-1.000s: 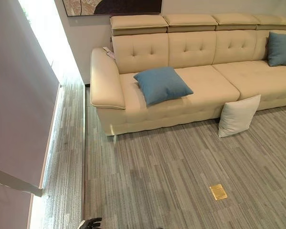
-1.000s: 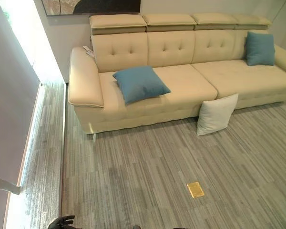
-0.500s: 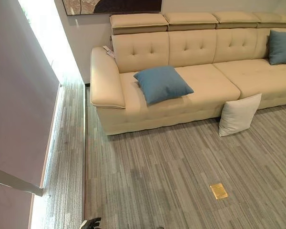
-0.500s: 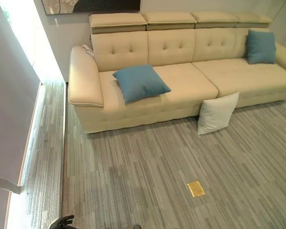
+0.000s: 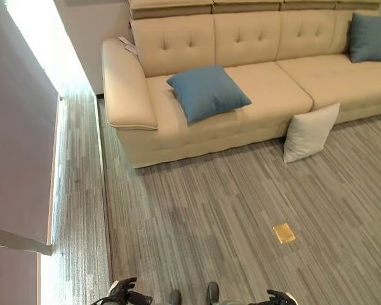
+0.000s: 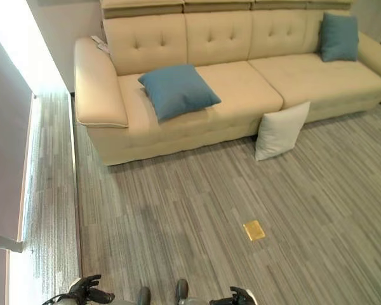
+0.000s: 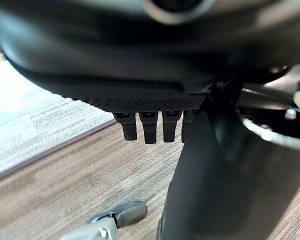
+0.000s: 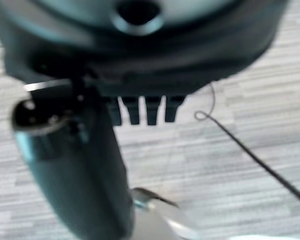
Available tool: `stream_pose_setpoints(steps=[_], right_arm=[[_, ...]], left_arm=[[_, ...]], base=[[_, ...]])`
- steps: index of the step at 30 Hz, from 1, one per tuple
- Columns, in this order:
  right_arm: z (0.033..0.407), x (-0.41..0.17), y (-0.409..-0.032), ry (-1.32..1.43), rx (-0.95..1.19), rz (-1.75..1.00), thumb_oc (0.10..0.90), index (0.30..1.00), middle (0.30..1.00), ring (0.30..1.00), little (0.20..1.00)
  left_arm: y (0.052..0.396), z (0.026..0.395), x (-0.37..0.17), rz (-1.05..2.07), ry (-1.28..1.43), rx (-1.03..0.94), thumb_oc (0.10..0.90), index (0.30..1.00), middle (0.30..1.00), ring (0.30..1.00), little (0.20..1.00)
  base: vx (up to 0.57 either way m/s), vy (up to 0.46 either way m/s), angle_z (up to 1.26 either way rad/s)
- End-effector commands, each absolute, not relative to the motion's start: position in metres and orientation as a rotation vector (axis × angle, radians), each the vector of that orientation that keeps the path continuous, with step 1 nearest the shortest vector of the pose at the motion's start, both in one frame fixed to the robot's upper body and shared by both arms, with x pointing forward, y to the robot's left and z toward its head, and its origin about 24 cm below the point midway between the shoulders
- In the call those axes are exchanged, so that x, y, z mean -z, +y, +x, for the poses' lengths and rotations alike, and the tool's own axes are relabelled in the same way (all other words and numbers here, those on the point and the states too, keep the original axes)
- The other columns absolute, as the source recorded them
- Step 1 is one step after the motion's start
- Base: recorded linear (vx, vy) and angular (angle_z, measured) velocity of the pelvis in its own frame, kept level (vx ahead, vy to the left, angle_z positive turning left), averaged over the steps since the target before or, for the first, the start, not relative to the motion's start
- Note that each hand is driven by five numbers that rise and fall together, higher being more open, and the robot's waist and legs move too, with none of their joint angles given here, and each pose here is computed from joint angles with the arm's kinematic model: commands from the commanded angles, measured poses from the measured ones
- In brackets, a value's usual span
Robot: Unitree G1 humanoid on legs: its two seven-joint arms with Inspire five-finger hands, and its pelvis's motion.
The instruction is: Pick up all the scattered cushions and arrange them neatly on the sofa.
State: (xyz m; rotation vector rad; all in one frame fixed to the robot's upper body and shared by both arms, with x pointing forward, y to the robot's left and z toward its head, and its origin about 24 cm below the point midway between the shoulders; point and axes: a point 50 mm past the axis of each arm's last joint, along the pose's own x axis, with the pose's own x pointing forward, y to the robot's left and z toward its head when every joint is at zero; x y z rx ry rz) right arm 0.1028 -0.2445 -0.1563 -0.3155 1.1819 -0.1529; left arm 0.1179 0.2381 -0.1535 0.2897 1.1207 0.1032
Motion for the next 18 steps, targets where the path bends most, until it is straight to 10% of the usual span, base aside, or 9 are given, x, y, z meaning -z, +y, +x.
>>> stream_pose_setpoints(steps=[1, 18], right_arm=[[0.097, 0.155, -0.253, 1.18, 0.143, -0.38, 0.8, 0.9, 0.9, 0.9, 0.9], [0.093, 0.154, -0.257, 1.177, 0.153, -0.37, 0.8, 0.9, 0.9, 0.9, 0.9]], left_arm=[[0.241, 0.114, 0.154, 0.336, 1.134, -0.093, 0.8, 0.9, 0.9, 0.9, 0.9], [0.221, 0.143, 0.149, 0.309, 1.042, -0.037, 0.8, 0.9, 0.9, 0.9, 0.9]], base=[[0.22, 0.055, -0.04], [0.22, -0.106, 0.15]])
